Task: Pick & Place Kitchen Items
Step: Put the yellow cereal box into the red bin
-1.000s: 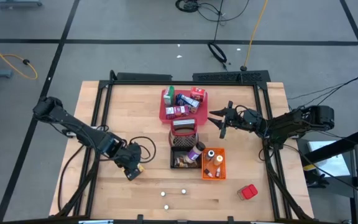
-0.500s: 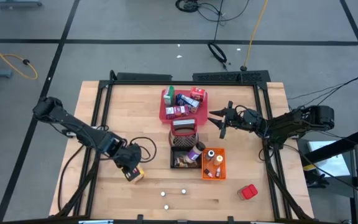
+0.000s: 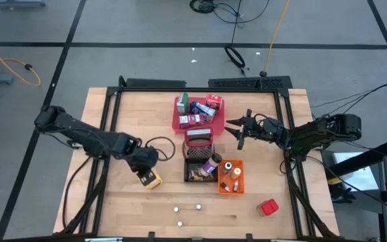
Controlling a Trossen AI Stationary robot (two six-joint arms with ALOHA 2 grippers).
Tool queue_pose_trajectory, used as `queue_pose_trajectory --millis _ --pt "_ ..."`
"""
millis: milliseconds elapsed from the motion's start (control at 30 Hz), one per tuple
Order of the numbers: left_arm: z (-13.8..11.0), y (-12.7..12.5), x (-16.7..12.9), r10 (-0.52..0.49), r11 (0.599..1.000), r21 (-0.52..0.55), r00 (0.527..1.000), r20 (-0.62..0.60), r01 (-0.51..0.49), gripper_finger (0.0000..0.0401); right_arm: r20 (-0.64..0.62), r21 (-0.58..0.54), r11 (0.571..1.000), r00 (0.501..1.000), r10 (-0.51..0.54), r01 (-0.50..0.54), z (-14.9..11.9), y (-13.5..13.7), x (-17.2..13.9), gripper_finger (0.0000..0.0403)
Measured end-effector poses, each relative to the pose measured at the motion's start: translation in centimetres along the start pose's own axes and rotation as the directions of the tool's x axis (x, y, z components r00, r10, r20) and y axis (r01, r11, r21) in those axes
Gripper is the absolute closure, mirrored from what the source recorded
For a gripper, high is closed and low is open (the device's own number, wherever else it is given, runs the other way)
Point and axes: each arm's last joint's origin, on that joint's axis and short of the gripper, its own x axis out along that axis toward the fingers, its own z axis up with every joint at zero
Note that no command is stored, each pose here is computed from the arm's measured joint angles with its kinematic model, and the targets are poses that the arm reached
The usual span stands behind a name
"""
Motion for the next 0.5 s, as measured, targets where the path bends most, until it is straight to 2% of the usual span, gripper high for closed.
queue_pose_trajectory --millis 333,500 --pt "2.4 2.8 -3.4 -0.072 0.997 0.035 0.989 0.129 0.068 0.0350 0.000 -0.006 1.000 1.000 0.000 0.000 0.0 0.0 0.0 0.0261" --pt "3.5 4.7 -5.2 -0.088 0.996 -0.006 0.972 0.219 0.091 0.0355 0.000 -0.018 1.000 1.000 0.001 -0.001 0.0 0.0 0.0 0.0261"
